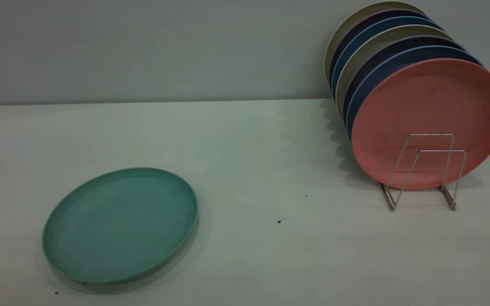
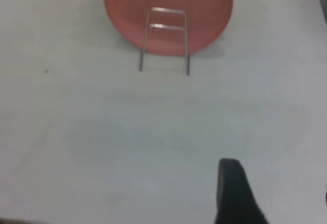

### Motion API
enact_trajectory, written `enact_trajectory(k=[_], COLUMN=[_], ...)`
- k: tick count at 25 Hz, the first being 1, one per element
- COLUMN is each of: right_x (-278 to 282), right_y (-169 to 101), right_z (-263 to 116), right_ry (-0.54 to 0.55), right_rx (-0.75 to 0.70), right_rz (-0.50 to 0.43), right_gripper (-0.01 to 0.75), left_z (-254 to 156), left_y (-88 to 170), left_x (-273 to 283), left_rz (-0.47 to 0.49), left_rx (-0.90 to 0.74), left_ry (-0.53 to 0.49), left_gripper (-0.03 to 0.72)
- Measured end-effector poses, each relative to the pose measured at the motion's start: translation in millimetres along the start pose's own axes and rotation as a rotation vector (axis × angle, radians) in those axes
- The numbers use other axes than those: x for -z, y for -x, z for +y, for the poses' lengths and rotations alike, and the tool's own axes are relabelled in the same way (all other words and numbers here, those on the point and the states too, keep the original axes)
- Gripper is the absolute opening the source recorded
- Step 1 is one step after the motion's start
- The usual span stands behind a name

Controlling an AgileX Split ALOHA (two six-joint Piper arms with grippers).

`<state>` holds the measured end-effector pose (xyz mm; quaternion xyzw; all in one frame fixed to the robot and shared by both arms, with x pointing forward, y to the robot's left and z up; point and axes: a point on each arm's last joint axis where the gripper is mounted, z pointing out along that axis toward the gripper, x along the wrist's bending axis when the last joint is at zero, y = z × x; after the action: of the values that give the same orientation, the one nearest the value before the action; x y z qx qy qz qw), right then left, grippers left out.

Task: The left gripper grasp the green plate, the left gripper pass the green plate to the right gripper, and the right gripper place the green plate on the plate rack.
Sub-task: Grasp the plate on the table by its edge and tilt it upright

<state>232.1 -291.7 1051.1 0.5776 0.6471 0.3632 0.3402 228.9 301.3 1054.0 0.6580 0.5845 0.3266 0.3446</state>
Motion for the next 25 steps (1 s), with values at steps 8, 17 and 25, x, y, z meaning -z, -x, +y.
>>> enact_trajectory(k=[8, 17, 25], right_x=[-46, -140, -207], right_y=[5, -1, -36], right_z=[62, 99, 98], right_ry=[-0.143, -0.247, -0.257], right_rx=[-0.035, 0.038, -0.001], right_rz=[0.034, 0.234, 0.495], right_gripper=[0.442, 0.442, 0.442], left_z=[77, 114, 115], left_y=[-4, 2, 8], left_x=[-45, -162, -243], left_rz=[0.000, -0.075, -0.152], left_rx=[0.044, 0.128, 0.157], left_ry=[-0.184, -0.482, -0.634], left_gripper=[0.582, 0.582, 0.582])
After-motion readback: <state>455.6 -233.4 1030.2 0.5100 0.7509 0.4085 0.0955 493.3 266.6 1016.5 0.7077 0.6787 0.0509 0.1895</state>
